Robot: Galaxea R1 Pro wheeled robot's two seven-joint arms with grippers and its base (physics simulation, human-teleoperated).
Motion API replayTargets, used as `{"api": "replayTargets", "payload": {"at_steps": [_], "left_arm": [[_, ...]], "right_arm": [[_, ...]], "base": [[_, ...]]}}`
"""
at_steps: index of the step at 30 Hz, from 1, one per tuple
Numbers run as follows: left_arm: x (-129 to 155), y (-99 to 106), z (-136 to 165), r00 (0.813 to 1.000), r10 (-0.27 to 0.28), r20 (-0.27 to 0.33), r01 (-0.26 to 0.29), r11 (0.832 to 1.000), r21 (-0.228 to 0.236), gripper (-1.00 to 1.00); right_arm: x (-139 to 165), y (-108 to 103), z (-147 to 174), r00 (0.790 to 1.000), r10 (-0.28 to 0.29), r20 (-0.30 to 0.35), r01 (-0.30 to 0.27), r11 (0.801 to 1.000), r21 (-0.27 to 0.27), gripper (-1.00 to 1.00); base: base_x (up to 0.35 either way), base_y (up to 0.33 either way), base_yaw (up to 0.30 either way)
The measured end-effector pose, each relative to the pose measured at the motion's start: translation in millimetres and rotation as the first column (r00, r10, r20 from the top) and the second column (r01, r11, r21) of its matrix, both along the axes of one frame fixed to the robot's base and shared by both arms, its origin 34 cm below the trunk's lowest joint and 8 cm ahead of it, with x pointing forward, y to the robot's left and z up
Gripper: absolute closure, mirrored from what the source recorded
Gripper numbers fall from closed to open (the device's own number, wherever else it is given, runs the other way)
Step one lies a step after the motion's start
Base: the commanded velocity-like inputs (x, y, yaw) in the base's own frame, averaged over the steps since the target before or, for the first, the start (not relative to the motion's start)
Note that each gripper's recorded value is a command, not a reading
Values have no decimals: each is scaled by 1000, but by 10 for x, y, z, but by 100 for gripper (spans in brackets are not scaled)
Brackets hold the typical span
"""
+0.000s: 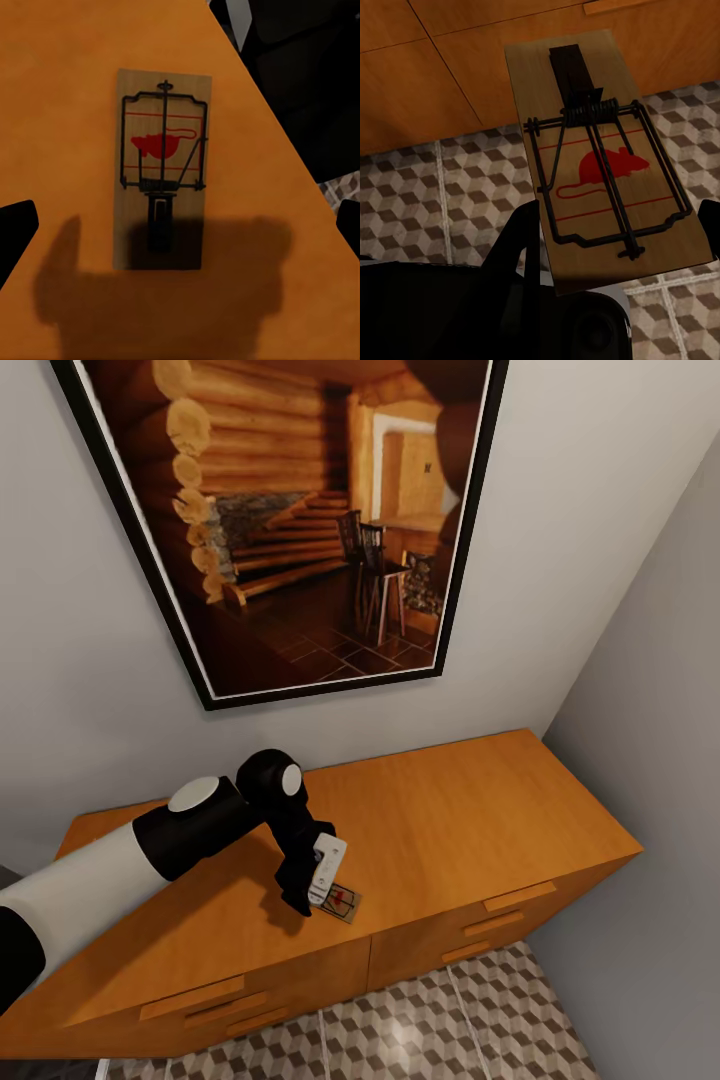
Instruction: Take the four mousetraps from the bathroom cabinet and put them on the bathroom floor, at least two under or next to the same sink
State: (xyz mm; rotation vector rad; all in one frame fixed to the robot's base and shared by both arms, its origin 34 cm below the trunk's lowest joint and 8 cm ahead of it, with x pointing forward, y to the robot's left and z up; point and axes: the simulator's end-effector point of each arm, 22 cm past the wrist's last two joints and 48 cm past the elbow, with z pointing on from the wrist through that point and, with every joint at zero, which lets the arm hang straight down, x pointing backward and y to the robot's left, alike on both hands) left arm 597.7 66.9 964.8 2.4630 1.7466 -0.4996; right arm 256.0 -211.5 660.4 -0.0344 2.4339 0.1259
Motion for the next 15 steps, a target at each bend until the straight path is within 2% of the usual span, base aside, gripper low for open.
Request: {"api": "replayTargets", "payload": {"at_steps": [15], "left_arm": [[-6, 5, -37, 1000, 0, -8, 0, 1000, 2, -100]], "right_arm": [[-18, 3, -6, 1000, 1, -4, -1, 1000, 1, 100]], "base": [[0, 0, 0]]}}
